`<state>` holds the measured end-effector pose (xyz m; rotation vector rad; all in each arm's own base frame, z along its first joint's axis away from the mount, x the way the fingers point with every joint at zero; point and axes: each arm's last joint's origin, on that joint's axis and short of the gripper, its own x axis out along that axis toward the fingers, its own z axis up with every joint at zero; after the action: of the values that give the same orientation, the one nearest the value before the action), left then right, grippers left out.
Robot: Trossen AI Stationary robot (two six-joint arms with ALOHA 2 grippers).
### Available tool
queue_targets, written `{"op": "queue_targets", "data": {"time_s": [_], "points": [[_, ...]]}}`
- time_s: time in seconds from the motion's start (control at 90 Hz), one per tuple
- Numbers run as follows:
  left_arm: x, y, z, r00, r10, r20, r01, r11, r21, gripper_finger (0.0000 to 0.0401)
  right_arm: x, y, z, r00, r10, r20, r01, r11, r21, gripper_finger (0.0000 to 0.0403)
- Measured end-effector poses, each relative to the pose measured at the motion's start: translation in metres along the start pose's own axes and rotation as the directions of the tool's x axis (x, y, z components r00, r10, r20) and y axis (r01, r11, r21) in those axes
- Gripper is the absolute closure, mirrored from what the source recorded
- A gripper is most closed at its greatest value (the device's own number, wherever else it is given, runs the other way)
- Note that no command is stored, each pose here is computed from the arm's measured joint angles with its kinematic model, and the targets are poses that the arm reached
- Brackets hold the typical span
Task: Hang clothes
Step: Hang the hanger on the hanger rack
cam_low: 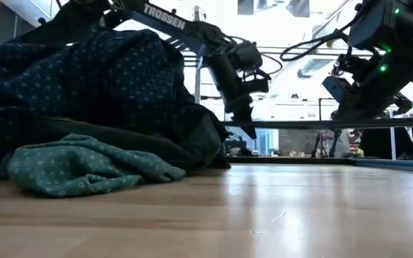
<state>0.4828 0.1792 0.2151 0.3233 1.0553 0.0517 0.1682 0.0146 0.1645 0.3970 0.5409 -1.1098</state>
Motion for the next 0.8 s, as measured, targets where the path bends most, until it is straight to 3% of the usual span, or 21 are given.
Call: {"op": "queue_targets", "data": {"time_s": [0.211, 0.444, 0.522, 0.622, 0.8], "points": [[-0.047, 0.012, 0.01, 0.977, 0.212, -0.015, -0.211, 0.975, 0.066, 0.0352, -0.013, -0.01, 0.025, 0.993, 0.062, 0.104, -0.072, 0.993, 0.093, 0.024], [-0.111, 0.04, 0.01, 0.883, 0.47, -0.014, -0.467, 0.879, 0.094, 0.0352, -0.049, -0.018, 0.087, 0.94, 0.026, 0.339, -0.034, 0.999, 0.017, 0.0167], [-0.138, 0.054, 0.007, 0.811, 0.584, -0.016, -0.58, 0.809, 0.092, 0.0353, -0.058, -0.021, 0.104, 0.922, -0.013, 0.388, 0.018, 1.0, -0.008, 0.0155], [-0.182, 0.075, 0.003, 0.683, 0.731, -0.006, -0.729, 0.682, 0.067, 0.0353, -0.063, -0.023, 0.118, 0.909, -0.052, 0.413, 0.067, 0.997, -0.022, 0.015], [-0.265, 0.115, -0.015, 0.384, 0.923, 0.04, -0.923, 0.384, 0.01, 0.0353, -0.06, -0.026, 0.127, 0.914, -0.075, 0.398, 0.088, 0.996, -0.013, 0.0149]]}}
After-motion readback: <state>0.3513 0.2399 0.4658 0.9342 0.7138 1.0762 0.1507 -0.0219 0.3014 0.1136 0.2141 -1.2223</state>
